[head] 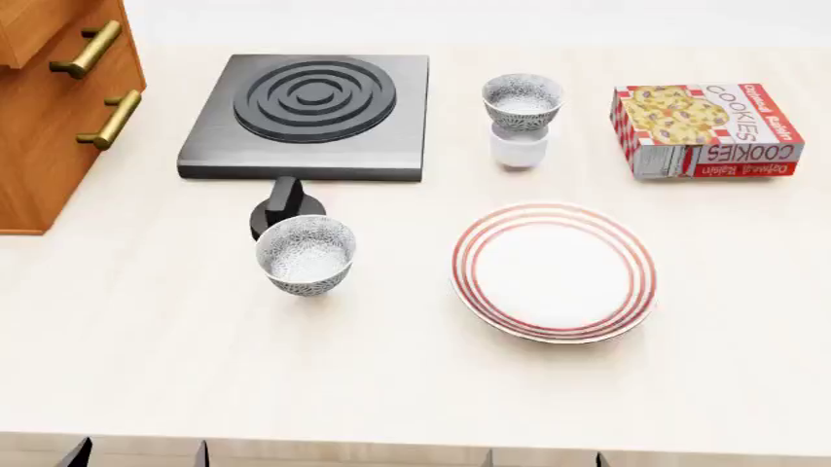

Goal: Pick the akita bowl on the ramekin and place it on the plate.

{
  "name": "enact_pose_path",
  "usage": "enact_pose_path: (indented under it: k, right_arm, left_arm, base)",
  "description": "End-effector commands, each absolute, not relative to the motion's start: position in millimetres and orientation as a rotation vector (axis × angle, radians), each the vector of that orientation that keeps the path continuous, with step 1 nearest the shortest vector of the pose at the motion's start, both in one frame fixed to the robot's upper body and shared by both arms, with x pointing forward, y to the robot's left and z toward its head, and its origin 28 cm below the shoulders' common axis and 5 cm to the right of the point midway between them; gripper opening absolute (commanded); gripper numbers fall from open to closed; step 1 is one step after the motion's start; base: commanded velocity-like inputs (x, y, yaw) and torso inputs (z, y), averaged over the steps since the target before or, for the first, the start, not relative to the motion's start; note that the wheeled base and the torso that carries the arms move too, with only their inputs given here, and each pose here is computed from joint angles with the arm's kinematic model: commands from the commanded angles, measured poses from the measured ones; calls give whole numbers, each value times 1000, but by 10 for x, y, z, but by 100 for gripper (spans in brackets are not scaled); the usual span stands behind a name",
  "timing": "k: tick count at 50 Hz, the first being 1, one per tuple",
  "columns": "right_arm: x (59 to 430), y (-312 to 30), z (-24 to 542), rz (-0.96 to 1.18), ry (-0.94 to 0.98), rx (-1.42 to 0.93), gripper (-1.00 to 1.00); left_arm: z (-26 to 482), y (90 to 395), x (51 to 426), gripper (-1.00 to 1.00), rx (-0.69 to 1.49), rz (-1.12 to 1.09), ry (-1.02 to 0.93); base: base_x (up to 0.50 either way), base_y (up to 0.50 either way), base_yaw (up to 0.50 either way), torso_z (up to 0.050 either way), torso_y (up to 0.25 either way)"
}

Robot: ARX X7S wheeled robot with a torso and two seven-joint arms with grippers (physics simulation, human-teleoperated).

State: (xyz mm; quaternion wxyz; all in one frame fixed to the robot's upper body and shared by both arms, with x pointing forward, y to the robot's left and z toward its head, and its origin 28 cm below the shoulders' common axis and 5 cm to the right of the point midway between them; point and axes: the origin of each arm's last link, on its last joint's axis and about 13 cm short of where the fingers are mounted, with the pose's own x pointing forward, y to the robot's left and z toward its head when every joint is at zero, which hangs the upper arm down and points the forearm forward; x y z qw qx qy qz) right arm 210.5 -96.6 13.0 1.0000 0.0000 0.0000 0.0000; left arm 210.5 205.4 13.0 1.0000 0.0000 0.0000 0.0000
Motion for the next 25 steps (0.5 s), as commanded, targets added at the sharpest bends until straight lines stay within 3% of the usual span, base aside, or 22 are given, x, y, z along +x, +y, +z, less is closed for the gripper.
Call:
enact_pose_path:
  k: [1,25]
  right_arm:
    - [2102,-981,104,-16,-1,-1,100]
    - [1832,-1008,1000,-60,-206,-6,100]
  left_arm:
    - [137,2045,2092,100,5,-1,-6]
    - [785,2114,1782,100,68,59,-204]
  base:
    - [0,0,0,0,0]
    - [0,0,0,0,0]
